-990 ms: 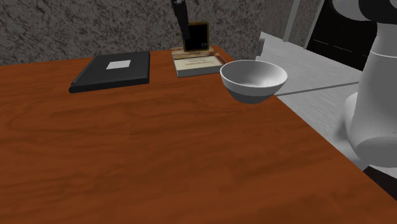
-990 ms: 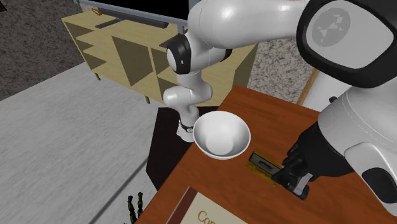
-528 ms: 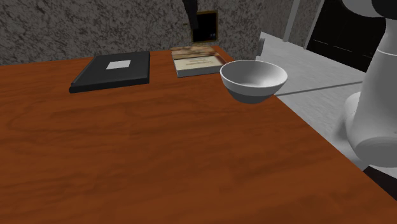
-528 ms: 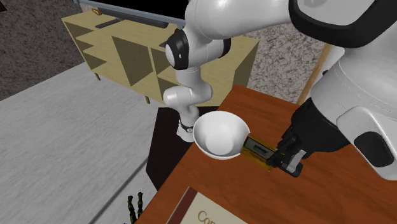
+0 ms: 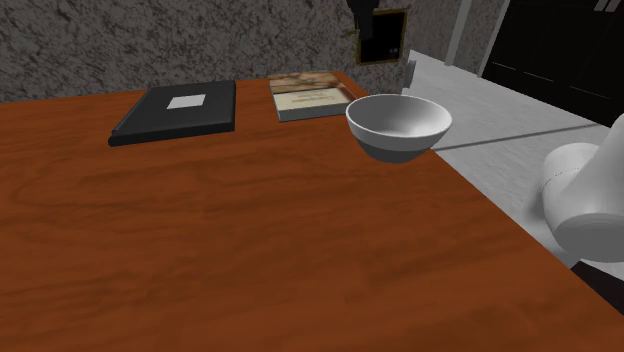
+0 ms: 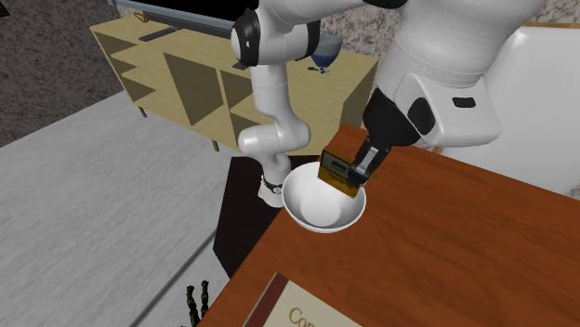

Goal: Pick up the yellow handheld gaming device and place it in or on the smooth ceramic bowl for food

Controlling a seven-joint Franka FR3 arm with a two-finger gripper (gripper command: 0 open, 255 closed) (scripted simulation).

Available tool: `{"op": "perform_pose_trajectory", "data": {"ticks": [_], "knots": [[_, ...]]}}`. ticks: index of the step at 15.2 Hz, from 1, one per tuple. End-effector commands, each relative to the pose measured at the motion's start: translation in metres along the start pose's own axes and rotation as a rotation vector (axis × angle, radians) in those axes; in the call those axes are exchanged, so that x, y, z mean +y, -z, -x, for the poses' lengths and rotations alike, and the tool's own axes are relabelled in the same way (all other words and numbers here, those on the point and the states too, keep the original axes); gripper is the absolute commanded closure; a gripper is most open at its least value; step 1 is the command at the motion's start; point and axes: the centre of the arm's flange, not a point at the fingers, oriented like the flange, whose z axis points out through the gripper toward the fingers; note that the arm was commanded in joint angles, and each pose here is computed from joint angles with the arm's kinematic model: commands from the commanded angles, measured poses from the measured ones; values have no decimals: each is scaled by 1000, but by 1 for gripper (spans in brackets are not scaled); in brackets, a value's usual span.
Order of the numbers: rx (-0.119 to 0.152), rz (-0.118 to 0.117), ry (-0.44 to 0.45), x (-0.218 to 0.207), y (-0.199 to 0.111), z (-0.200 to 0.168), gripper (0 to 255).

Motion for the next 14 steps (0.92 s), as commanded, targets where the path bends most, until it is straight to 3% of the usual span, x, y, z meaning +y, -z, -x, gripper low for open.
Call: {"op": "perform_pose_trajectory", "data": {"ticks": [1,4,14], "knots": [[0,-1,0,-14,-4,23,255],[0,-1,0,-27,-6,49,255],[0,-1,0,-27,-58,40,255]]}}
